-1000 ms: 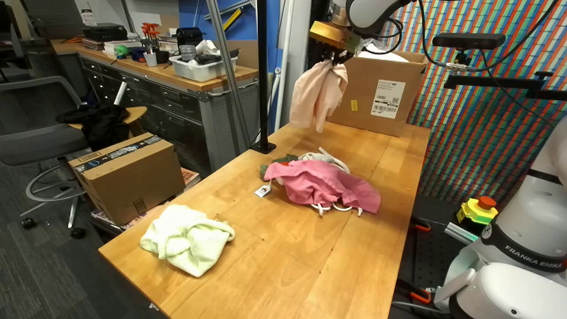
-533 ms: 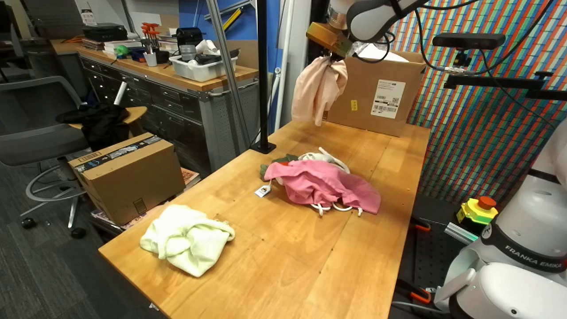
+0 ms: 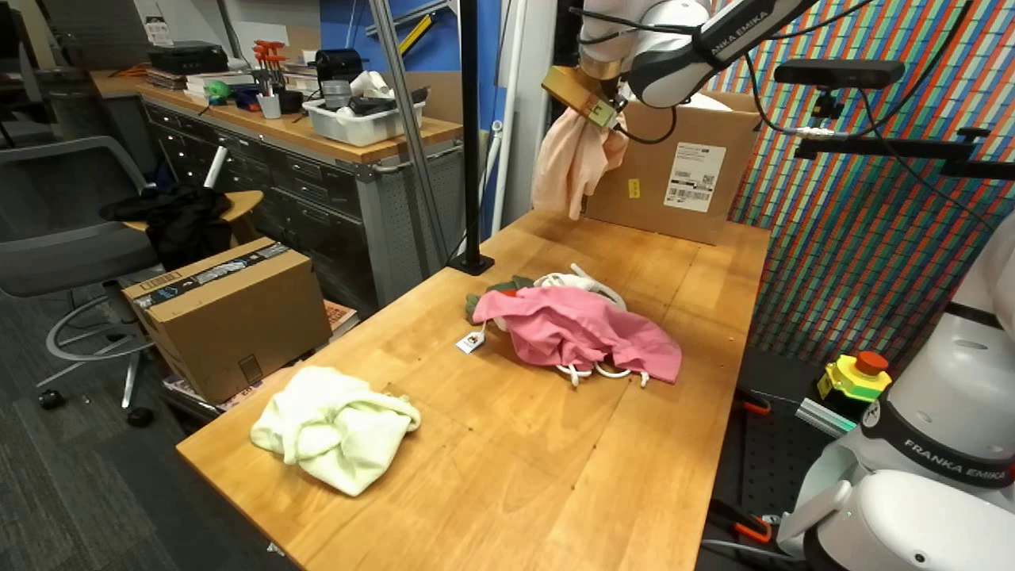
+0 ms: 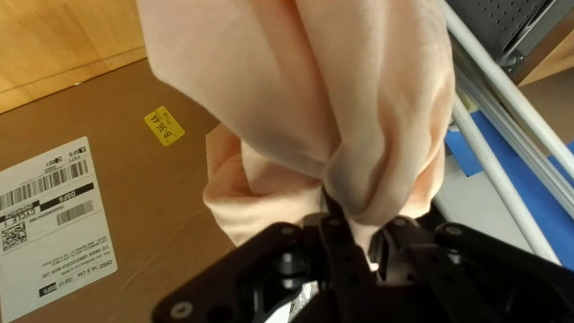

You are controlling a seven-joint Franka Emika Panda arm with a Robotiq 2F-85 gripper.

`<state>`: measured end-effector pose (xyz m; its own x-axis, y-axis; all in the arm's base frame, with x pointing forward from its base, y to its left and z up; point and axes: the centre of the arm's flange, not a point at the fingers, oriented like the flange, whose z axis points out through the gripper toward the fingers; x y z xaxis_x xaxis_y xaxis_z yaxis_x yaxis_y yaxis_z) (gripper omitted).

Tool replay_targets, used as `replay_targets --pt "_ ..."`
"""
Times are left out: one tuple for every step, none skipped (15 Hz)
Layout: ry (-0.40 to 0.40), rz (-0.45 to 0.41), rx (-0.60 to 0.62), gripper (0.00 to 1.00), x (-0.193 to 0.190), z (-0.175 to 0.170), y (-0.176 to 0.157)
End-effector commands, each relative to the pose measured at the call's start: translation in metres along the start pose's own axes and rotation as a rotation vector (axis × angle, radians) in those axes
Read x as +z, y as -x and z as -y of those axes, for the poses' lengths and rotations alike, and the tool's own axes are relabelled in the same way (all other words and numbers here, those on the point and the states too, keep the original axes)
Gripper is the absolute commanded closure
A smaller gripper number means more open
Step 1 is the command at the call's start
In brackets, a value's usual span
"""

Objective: Separate all the objects on the heap

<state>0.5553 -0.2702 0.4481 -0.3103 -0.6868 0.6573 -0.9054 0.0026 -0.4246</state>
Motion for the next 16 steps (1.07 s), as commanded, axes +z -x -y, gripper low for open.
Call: replay_targets --pt "0.008 -0.046 -0.026 0.56 0.000 0.002 0.001" --pt "0.009 -0.037 -0.045 0.49 0.000 0.001 0.002" --pt "0.011 -0.019 -0.066 0.40 -0.002 0.000 0.004" --pt "0.001 0.011 -0.100 0.33 -0.006 -0.002 0.007" --pt "-0.007 0.061 -0.152 0.26 -0.010 -0.004 0.012" --pt "-0.013 0.109 -0.194 0.18 -0.015 -0.007 0.020" --pt "-0.020 0.151 -0.225 0.09 -0.021 -0.010 0.027" --pt "-0.024 0.192 -0.258 0.02 -0.027 -0.018 0.037" --pt "-0.023 0.234 -0.290 0.00 -0.034 -0.023 0.044" --pt "-0.033 0.273 -0.325 0.00 -0.041 -0.029 0.050" --pt "-0.037 0.315 -0.359 0.00 -0.049 -0.038 0.058" --pt "-0.043 0.354 -0.395 0.00 -0.057 -0.046 0.065" --pt "-0.051 0.394 -0.430 0.00 -0.065 -0.055 0.071" --pt "-0.052 0.433 -0.467 0.00 -0.073 -0.065 0.078" --pt "-0.055 0.471 -0.505 0.00 -0.079 -0.073 0.083" --pt "-0.060 0.512 -0.542 0.00 -0.087 -0.083 0.091"
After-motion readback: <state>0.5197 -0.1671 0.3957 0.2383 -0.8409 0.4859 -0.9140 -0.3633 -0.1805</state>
